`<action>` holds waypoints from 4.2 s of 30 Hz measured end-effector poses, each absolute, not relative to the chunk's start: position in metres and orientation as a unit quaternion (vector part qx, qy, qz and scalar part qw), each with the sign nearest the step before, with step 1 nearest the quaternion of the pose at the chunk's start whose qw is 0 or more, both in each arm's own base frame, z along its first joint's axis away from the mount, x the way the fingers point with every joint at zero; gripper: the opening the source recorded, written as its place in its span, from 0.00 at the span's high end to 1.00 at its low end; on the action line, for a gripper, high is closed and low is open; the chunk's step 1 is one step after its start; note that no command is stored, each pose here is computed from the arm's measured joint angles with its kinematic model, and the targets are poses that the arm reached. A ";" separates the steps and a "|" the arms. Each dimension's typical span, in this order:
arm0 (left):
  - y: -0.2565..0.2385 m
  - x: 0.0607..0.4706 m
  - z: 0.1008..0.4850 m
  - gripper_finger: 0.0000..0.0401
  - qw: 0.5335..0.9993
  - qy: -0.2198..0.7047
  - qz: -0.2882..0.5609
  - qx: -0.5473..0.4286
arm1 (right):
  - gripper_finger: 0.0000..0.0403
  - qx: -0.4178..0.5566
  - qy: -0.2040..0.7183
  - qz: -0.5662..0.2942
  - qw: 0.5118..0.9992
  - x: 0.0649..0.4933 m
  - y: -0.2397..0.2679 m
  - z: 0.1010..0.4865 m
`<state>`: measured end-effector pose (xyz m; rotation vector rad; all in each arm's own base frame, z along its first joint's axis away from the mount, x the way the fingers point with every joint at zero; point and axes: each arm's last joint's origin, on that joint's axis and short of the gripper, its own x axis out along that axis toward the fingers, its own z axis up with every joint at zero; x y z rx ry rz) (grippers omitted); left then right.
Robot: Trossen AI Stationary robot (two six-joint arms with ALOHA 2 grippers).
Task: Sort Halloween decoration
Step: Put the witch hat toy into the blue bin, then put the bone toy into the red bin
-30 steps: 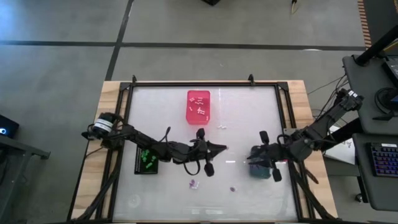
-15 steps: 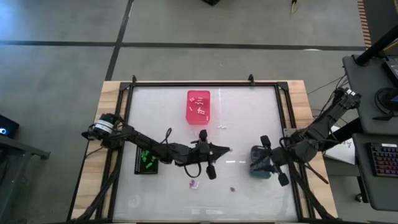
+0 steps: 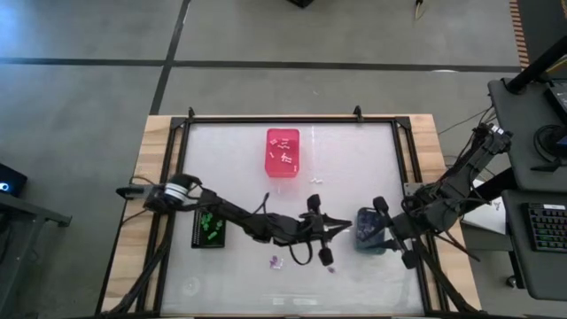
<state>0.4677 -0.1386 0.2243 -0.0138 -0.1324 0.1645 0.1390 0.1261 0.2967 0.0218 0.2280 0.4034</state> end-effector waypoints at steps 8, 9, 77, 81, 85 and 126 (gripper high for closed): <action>-0.142 0.484 0.204 1.00 0.995 -0.056 0.085 -0.002 | 0.80 -0.008 0.088 0.242 0.966 0.139 0.129 0.301; -0.142 0.485 0.203 1.00 0.995 -0.057 0.085 -0.003 | 0.80 -0.009 0.084 0.250 0.965 0.139 0.130 0.302; -0.154 0.513 0.192 0.80 0.986 0.040 0.125 0.104 | 0.80 0.030 0.043 0.204 0.978 0.141 0.128 0.311; -0.148 0.476 0.212 0.80 0.984 0.025 0.137 0.107 | 0.80 0.032 0.025 0.193 0.980 0.140 0.126 0.316; -0.140 0.432 0.221 0.80 0.984 0.031 0.133 0.112 | 0.80 0.040 0.017 0.120 0.992 0.141 0.122 0.322; -0.077 0.196 0.291 0.80 0.982 -0.101 0.159 0.003 | 0.80 0.111 0.267 -0.147 0.946 0.238 0.004 0.264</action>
